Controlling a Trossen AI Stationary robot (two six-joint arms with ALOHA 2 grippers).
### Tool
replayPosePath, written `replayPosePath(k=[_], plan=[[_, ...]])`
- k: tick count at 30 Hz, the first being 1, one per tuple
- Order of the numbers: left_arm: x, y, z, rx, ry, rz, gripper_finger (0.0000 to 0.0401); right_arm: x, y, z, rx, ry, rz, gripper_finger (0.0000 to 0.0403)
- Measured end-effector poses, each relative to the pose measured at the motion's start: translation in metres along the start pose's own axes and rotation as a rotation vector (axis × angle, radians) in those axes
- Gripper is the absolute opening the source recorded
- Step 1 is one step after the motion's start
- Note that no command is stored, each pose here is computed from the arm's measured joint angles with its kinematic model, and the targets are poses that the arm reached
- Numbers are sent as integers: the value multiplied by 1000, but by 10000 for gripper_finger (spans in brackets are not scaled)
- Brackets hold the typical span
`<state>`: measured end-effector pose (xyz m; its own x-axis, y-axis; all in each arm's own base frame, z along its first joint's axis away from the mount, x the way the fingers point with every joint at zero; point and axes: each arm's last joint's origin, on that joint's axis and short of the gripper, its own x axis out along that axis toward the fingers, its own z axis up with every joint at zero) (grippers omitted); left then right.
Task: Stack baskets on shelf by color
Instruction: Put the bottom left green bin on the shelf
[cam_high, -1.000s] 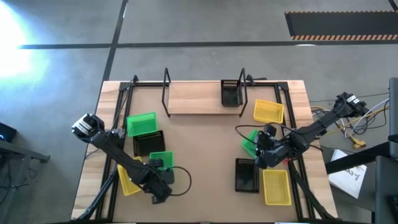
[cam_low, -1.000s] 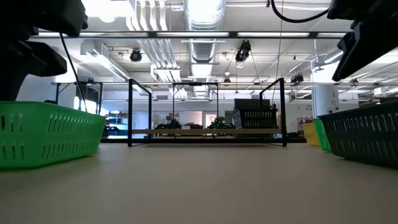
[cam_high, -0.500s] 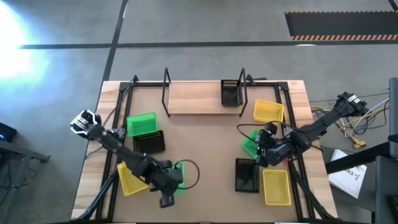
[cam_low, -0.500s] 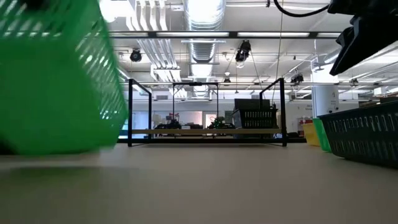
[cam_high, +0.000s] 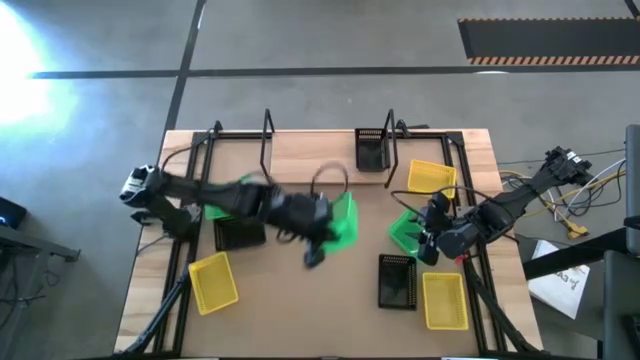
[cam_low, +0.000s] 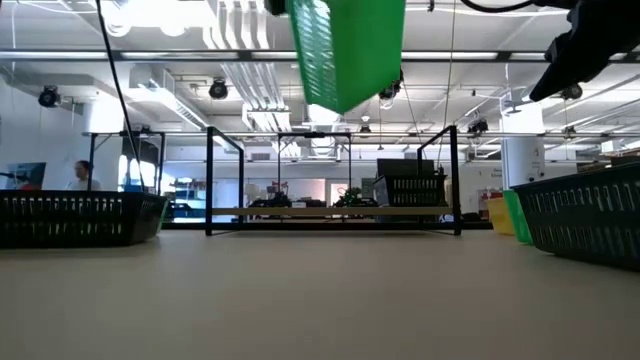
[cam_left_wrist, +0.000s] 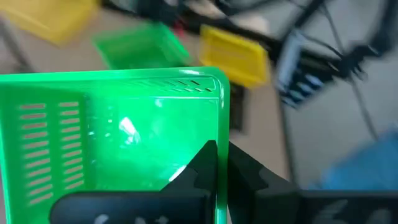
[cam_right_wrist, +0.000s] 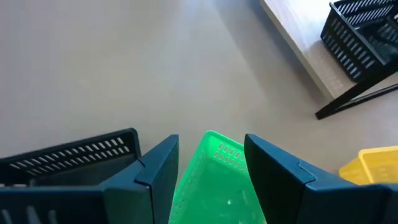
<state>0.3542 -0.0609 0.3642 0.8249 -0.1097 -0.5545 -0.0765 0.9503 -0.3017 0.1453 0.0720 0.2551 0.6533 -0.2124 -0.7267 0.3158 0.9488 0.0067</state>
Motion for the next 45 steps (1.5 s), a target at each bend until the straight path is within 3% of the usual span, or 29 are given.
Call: replayPosePath(k=[11, 16, 21, 28, 37, 45], plan=[[-9, 122, 30, 137, -62, 437, 0, 1, 1, 0, 95, 2, -2, 176], [-9, 162, 14, 151, 163, 533, 0, 3, 3, 0, 123, 3, -16, 176], [4, 185, -11, 196, 395, 549, 0, 6, 3, 1, 176, -50, -83, 176], [23, 201, -37, 312, 548, 517, 0, 10, 5, 2, 224, -78, -125, 176], [19, 223, -62, 269, 631, 534, 0, 16, 9, 2, 265, -72, -134, 176], [23, 235, -73, 379, 677, 502, 0, 17, 10, 2, 268, -74, -130, 176]])
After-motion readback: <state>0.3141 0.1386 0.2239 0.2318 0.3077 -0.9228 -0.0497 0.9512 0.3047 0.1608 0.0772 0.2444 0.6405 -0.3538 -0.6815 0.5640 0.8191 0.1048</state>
